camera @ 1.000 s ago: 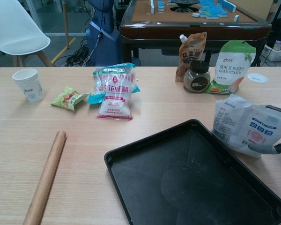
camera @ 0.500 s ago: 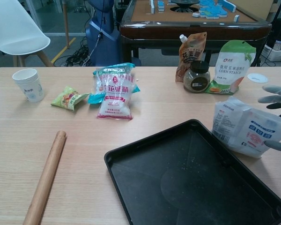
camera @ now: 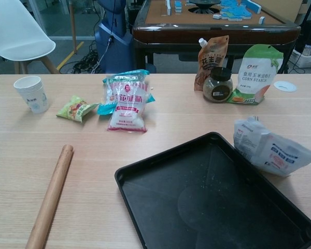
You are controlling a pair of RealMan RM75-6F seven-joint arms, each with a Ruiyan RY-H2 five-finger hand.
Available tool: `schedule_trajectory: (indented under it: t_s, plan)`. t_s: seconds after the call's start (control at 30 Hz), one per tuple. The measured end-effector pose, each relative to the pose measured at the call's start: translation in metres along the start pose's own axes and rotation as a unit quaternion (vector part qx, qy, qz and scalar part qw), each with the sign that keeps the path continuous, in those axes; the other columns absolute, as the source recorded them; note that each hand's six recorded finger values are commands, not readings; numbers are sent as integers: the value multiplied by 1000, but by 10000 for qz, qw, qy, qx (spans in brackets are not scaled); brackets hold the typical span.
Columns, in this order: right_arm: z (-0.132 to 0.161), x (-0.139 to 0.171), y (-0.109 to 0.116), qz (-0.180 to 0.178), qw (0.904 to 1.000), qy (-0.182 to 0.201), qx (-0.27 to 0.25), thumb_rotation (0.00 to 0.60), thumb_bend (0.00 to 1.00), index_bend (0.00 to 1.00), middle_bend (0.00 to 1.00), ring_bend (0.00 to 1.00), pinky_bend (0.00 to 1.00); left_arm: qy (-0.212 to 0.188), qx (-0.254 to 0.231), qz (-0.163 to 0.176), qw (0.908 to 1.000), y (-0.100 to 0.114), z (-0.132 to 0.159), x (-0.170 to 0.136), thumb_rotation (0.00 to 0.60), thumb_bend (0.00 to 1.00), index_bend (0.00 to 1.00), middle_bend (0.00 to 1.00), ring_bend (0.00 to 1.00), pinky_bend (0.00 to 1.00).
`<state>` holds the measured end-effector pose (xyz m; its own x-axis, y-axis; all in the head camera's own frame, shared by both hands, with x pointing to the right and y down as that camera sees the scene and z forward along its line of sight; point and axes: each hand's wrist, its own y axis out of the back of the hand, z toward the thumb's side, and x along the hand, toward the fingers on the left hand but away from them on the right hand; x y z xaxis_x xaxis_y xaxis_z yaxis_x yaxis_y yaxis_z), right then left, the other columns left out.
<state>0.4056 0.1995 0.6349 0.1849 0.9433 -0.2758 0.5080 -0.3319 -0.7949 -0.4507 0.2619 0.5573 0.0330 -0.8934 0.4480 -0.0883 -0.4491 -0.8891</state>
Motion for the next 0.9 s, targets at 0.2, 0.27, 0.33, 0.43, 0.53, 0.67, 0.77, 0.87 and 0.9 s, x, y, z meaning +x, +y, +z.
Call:
schedule_trajectory:
  t_s: [0.2, 0.27, 0.33, 0.43, 0.53, 0.67, 0.77, 0.87, 0.9]
  plan:
    - [-4, 5, 23, -65, 9994, -146, 293, 600, 64, 234, 375, 287, 345, -1, 26, 18, 10000, 2, 0, -1, 600, 199, 65, 30, 87, 28]
    - [-7, 7, 28, -32, 9988, -179, 447, 600, 68, 235, 381, 287, 363, 10, 51, 38, 10000, 5, -1, -1, 600, 199, 65, 30, 87, 28]
    - [-8, 9, 31, -12, 9980, -201, 598, 600, 97, 266, 400, 293, 397, 25, 81, 44, 10000, 6, -2, -1, 600, 198, 66, 30, 87, 28]
    - [-10, 11, 37, 13, 9953, -244, 939, 600, 115, 315, 435, 329, 427, 55, 116, -2, 9999, 6, -3, -3, 600, 199, 65, 30, 87, 28]
    - [-12, 14, 42, 98, 9895, -312, 1405, 600, 128, 377, 476, 381, 476, 106, 137, -43, 9998, 5, -5, -5, 600, 199, 65, 30, 87, 28]
    - [-12, 21, 48, 342, 9786, -423, 1983, 600, 147, 454, 533, 454, 543, 180, 185, -101, 9996, 5, -8, -7, 600, 199, 66, 30, 87, 28]
    - [-13, 26, 51, 489, 9699, -524, 2329, 600, 151, 468, 553, 470, 544, 218, 185, -125, 9995, 5, -9, -9, 600, 199, 65, 30, 87, 28]
    - [-12, 32, 54, 588, 9623, -683, 2567, 600, 151, 468, 553, 470, 544, 230, 146, -117, 9996, 5, -8, -10, 600, 199, 66, 30, 87, 28]
    - [-11, 33, 55, 618, 9615, -747, 2572, 600, 150, 468, 553, 470, 544, 223, 129, -114, 9996, 5, -7, -10, 600, 199, 66, 30, 87, 28]
